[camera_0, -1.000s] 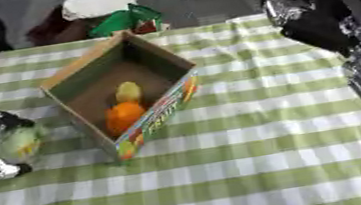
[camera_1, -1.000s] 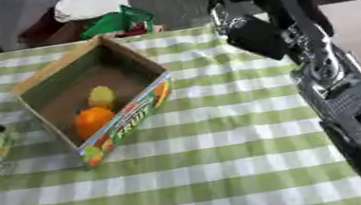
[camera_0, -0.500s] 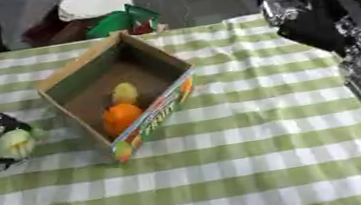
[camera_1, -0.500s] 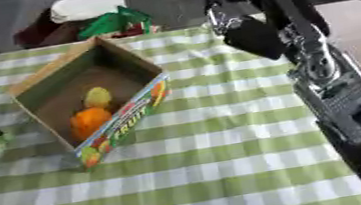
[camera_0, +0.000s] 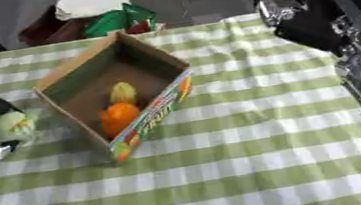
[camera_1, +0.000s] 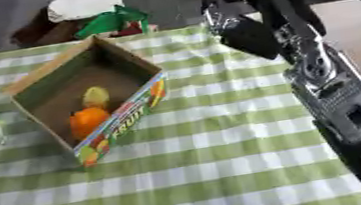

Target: Pick up objects on the table and place them in the box.

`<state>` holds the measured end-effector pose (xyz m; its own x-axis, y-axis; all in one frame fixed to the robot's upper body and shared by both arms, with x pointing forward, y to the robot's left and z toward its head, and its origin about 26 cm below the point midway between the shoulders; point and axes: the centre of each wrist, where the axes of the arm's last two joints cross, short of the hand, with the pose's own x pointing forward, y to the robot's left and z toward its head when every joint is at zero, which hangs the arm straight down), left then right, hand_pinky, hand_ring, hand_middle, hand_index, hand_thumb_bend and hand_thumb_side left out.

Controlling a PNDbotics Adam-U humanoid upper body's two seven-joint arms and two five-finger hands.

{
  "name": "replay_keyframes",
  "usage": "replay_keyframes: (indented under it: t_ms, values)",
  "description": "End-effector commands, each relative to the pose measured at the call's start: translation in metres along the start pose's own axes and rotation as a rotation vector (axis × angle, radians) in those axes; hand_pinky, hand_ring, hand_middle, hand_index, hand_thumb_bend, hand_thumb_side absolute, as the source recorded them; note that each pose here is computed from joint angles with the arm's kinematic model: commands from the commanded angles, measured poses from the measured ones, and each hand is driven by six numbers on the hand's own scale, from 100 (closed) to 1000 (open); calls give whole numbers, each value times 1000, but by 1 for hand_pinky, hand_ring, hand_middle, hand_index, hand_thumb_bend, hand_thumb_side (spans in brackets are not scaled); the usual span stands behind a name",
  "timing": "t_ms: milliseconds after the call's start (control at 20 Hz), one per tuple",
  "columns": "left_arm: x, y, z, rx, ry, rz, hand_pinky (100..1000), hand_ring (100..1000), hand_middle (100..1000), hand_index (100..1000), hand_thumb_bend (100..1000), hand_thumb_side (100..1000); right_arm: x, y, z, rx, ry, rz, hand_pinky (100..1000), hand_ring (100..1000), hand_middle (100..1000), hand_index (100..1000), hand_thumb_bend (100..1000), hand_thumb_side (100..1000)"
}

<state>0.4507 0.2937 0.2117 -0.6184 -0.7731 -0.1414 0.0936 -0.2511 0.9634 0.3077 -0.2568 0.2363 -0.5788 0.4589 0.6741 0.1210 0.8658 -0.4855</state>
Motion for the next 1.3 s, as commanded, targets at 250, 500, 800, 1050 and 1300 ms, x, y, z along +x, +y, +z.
replay_keyframes:
  t_ms: [250,500,800,1050,1300]
  values:
    - [-4,54,24,268,31,-34,100,293,274,288,100,306,8,-6,-3,-20,-33,12,798,858,725,880,100,345]
    - [1,76,23,362,9,-47,100,289,235,261,100,316,9,-7,-4,-20,-38,14,798,858,725,880,100,345]
    - [18,112,14,466,-40,-109,100,286,224,254,100,326,10,-6,-5,-20,-41,12,799,858,724,880,100,342]
    - [47,129,-21,526,-131,-125,100,293,226,254,100,331,14,-5,-9,-16,-63,-4,798,858,724,880,100,343]
    - [71,126,-56,531,-194,-150,100,310,230,254,100,329,23,-3,-16,-2,-107,-21,797,858,725,879,100,344]
